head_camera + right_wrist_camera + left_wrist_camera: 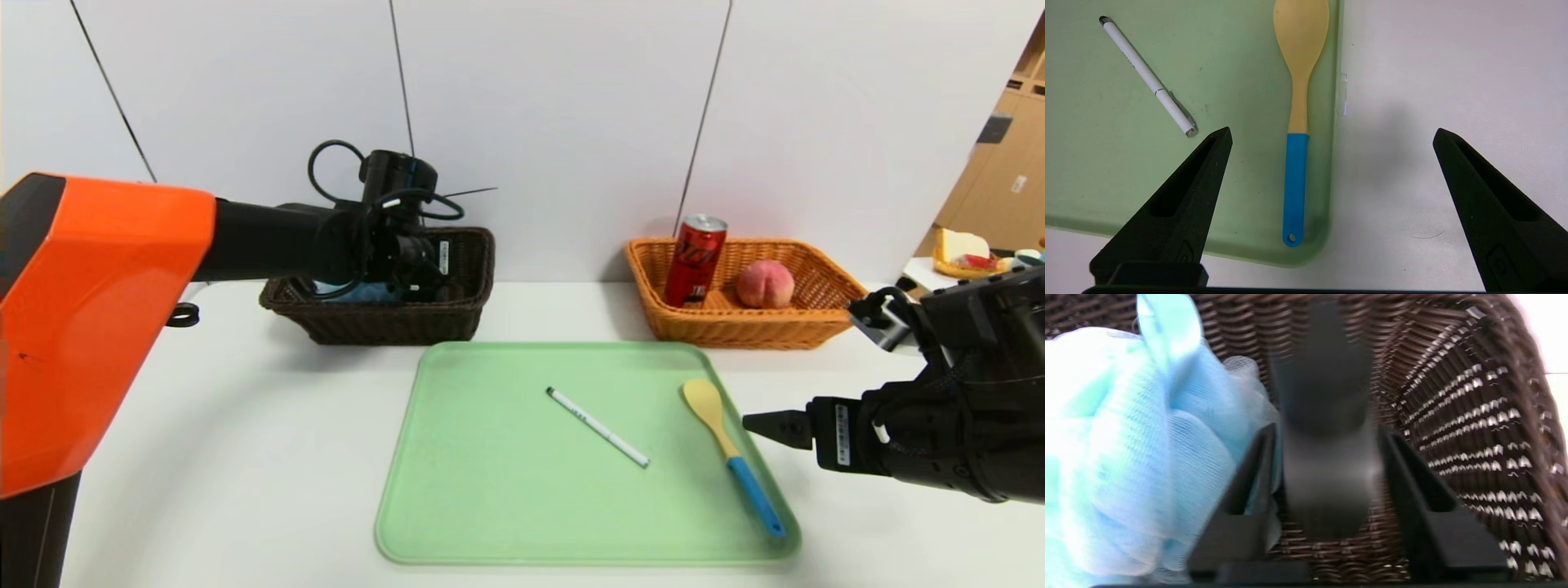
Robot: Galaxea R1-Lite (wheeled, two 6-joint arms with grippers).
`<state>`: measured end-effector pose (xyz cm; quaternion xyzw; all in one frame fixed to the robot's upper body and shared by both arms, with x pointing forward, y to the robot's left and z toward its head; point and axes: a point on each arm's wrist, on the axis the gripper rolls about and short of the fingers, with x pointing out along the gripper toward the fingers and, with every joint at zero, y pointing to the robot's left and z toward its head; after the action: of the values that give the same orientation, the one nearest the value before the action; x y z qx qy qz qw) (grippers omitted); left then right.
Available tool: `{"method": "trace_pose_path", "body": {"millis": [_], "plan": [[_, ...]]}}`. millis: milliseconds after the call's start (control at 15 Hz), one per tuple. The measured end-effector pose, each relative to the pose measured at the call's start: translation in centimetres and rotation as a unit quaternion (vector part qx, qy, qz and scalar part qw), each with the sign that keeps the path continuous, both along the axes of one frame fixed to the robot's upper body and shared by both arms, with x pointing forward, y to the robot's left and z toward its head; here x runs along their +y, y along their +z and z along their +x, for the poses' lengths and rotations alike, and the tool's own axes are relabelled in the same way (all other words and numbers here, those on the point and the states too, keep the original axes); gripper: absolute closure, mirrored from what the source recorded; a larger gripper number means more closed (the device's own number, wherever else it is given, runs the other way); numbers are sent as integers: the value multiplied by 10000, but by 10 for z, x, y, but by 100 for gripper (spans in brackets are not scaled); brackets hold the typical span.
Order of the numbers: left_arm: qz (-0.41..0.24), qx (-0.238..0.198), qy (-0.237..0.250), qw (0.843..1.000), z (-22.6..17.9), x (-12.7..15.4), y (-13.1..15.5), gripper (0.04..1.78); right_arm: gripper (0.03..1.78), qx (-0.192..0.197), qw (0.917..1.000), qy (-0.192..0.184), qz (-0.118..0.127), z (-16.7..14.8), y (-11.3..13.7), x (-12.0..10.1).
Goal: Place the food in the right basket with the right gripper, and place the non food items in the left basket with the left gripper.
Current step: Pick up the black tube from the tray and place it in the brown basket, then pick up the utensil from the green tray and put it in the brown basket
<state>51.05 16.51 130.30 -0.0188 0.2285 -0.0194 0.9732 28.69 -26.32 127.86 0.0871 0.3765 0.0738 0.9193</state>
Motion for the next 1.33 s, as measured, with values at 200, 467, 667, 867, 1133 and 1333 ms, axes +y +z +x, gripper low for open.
{"method": "trace_pose_path", "body": {"millis": [200,467,667,867,1133,1333], "plan": [[-29,-100,9,9999,1,-1,1,63,11,-15,10000,-2,12,1,1,0],[44,-517,457,9976,2,-1,10,42,11,-16,10000,0,14,1,1,0],[-64,-1316,1060,9856,3,-2,28,32,11,-15,10000,7,15,1,1,1],[207,-889,950,9913,-16,5,31,26,11,-38,10000,36,24,0,1,2],[184,-387,-213,9989,-65,2,43,20,11,-53,10000,40,38,-4,1,1],[-233,-195,-419,9987,-99,-14,61,18,11,-61,10000,49,50,-8,1,0]]}}
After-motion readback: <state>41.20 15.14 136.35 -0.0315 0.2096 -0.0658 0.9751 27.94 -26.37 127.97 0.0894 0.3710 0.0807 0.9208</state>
